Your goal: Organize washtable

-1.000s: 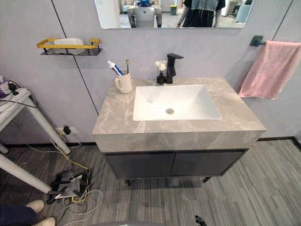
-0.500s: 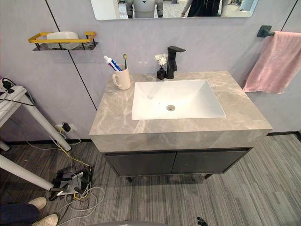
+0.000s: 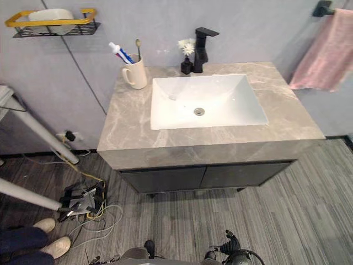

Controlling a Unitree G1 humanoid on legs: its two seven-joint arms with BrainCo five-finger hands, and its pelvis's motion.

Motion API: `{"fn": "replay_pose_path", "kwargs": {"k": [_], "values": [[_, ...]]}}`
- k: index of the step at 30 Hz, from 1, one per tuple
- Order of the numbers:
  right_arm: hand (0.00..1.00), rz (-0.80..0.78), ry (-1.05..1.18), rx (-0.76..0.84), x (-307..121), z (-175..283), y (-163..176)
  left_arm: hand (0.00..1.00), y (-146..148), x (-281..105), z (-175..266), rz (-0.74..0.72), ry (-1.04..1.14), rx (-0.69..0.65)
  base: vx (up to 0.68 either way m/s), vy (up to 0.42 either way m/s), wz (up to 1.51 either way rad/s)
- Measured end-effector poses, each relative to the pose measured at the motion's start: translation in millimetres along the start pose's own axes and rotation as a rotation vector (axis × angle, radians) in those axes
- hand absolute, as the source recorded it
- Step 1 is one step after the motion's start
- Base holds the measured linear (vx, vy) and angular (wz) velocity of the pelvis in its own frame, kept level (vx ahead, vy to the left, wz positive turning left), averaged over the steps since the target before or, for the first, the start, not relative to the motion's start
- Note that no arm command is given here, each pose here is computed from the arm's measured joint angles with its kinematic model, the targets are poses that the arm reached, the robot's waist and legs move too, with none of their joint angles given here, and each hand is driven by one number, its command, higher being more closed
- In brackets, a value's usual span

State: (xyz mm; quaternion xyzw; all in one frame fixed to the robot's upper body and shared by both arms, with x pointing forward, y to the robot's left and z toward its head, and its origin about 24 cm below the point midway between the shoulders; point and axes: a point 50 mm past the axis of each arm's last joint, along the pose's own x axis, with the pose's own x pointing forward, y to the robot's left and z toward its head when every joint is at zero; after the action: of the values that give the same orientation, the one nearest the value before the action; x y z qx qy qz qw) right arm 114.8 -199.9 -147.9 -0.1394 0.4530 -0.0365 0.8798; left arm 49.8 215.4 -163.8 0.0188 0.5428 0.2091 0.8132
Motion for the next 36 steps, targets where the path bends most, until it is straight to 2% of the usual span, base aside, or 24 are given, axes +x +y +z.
{"fn": "replay_pose_path", "kwargs": {"k": [2,8,11,13,16,21,24,32,36], "values": [[0.0,0.008,-0.03,0.018,-1.2,5.9,5.0,0.0,-0.4,1.6,6.4,-0.006,-0.023,0.057,-0.13,0.165,-0.97],[0.0,0.04,-0.041,0.067,-3.1,10.0,21.5,0.0,1.4,3.5,13.5,-0.002,-0.042,0.075,-0.1,0.091,-1.35],[0.0,0.061,-0.015,0.045,0.8,8.8,21.9,0.0,1.7,4.6,16.3,0.001,-0.041,0.053,-0.03,-0.005,-1.89],[0.0,0.059,-0.03,-0.038,7.9,17.9,8.8,0.0,-11.6,2.1,8.1,-0.033,-0.004,0.008,-0.15,-0.01,-2.01],[0.0,0.101,-0.038,-0.111,9.2,21.8,16.4,0.0,-0.5,6.2,19.1,-0.017,-0.034,0.021,-0.02,-0.069,-2.03],[0.0,0.127,-0.035,-0.092,5.2,16.6,26.6,0.0,3.6,8.5,20.7,-0.009,-0.022,0.03,0.03,-0.2,-1.76],[0.0,0.136,-0.049,-0.16,7.8,18.9,17.0,0.0,-0.6,8.4,24.8,-0.021,-0.046,0.055,0.03,-0.016,-2.06],[0.0,0.134,-0.017,-0.164,8.3,11.3,8.0,0.0,-6.3,4.4,13.5,-0.041,-0.03,0.053,0.03,0.202,-2.73],[0.0,0.125,0.006,-0.099,5.9,4.7,11.2,0.0,4.3,8.6,34.3,-0.017,-0.11,0.088,0.05,0.407,-1.56]]}}
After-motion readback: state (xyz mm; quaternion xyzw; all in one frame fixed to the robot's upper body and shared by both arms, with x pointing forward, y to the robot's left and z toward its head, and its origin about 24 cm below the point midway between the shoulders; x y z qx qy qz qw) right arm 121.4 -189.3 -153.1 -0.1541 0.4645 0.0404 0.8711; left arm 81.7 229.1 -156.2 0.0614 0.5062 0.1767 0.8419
